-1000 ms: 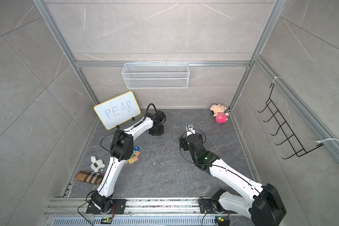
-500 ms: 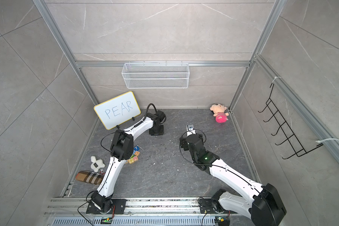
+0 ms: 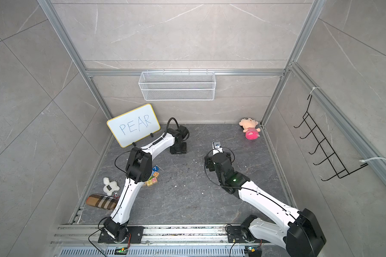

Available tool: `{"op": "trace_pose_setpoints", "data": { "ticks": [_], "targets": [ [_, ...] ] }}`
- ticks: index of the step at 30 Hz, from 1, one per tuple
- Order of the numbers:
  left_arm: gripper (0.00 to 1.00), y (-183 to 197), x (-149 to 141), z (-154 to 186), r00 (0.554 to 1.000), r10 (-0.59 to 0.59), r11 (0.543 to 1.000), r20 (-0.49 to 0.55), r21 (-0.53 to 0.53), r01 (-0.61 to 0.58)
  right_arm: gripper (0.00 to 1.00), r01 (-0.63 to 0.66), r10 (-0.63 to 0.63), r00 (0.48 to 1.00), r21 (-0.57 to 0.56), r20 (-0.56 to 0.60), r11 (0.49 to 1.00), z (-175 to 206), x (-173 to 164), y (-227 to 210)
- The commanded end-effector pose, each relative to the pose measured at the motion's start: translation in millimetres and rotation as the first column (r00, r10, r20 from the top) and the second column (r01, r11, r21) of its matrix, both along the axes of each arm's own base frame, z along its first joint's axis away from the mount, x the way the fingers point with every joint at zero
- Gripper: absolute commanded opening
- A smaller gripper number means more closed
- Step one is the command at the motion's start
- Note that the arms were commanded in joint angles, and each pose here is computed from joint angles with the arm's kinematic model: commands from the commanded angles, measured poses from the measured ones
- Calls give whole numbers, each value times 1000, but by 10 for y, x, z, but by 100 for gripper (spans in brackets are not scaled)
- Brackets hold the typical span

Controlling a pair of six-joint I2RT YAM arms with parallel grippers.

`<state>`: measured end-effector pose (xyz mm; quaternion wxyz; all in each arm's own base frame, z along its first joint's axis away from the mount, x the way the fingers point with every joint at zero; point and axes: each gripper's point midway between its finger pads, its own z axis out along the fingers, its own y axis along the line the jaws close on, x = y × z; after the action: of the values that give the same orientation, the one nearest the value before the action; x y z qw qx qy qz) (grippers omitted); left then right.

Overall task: Spell the uppercase word “pear” with letter blocks
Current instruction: Place the letter block at the center of the board.

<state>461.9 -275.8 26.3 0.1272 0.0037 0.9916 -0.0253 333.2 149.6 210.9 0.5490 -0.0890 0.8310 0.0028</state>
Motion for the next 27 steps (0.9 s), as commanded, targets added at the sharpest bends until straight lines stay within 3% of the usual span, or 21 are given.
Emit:
{"op": "trace_pose_setpoints", "data": {
  "ticks": [1,4,5,10,15,18,20,23,27],
  "targets": [
    [56,-5,31,545,996,5,999,89,-45,-1,85,-6,6,1000,0,18,1000,74,12,21],
    [57,3,21,863,989,7,997,147,-74,4,90,-5,5,1000,-9,17,1000,62,13,13],
    [58,20,14,985,985,8,997,170,-80,5,98,3,-2,1000,-13,18,1000,57,15,-2],
    [58,85,-88,1450,964,-8,994,266,-99,36,99,144,-143,990,-22,12,989,15,105,-169],
    [58,50,-289,1805,917,-77,973,392,-171,155,83,80,-79,993,13,-91,997,-26,166,47],
    [58,74,-450,1949,880,-125,953,458,-192,235,81,33,-21,991,83,-133,996,25,197,132],
    [60,21,-594,2051,827,-211,914,521,-195,356,78,9,16,981,131,-191,991,20,257,139],
    [78,-91,-879,2220,704,-289,814,649,-220,537,71,-9,54,960,161,-276,987,2,344,126],
    [89,-109,-1203,2328,604,-321,721,730,-225,655,65,-27,76,927,138,-367,990,-59,422,90]
  ]
}}
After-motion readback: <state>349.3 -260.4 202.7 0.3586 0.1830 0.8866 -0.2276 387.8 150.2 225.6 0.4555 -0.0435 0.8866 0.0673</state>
